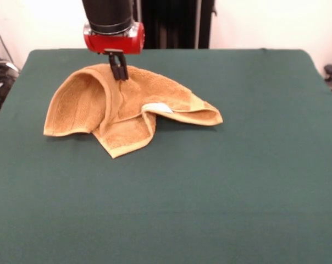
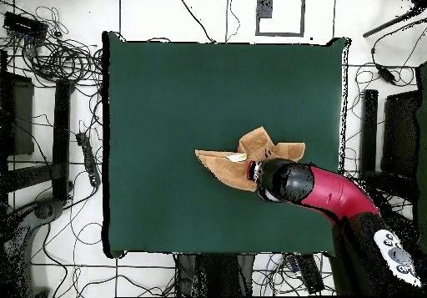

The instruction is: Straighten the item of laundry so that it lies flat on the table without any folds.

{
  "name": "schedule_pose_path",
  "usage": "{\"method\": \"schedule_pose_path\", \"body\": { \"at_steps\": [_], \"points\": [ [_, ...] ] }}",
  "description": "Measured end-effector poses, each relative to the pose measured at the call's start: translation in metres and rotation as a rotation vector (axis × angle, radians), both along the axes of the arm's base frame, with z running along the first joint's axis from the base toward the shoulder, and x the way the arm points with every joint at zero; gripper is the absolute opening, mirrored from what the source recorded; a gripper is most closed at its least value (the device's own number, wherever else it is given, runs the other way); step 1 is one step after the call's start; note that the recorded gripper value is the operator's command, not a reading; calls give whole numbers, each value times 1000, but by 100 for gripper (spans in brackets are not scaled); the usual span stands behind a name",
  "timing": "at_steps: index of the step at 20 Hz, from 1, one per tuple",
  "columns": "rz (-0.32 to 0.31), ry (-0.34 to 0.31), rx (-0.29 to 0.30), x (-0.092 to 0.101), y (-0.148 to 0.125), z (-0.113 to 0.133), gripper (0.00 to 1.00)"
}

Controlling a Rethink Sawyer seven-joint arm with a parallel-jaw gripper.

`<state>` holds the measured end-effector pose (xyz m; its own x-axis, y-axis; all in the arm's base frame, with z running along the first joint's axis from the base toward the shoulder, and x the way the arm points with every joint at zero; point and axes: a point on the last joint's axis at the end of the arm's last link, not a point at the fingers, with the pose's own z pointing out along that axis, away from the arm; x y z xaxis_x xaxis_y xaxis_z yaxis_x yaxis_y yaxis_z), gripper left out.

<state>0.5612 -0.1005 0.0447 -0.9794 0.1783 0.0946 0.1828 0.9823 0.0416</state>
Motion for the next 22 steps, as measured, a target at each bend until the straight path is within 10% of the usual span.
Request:
{"method": "schedule_pose_path", "body": {
  "at_steps": [10,22],
  "points": [
    [53,-5,-15,-11,-17,-5,0],
    [58,1,-25,-64,-99,-18,0]
  ]
}}
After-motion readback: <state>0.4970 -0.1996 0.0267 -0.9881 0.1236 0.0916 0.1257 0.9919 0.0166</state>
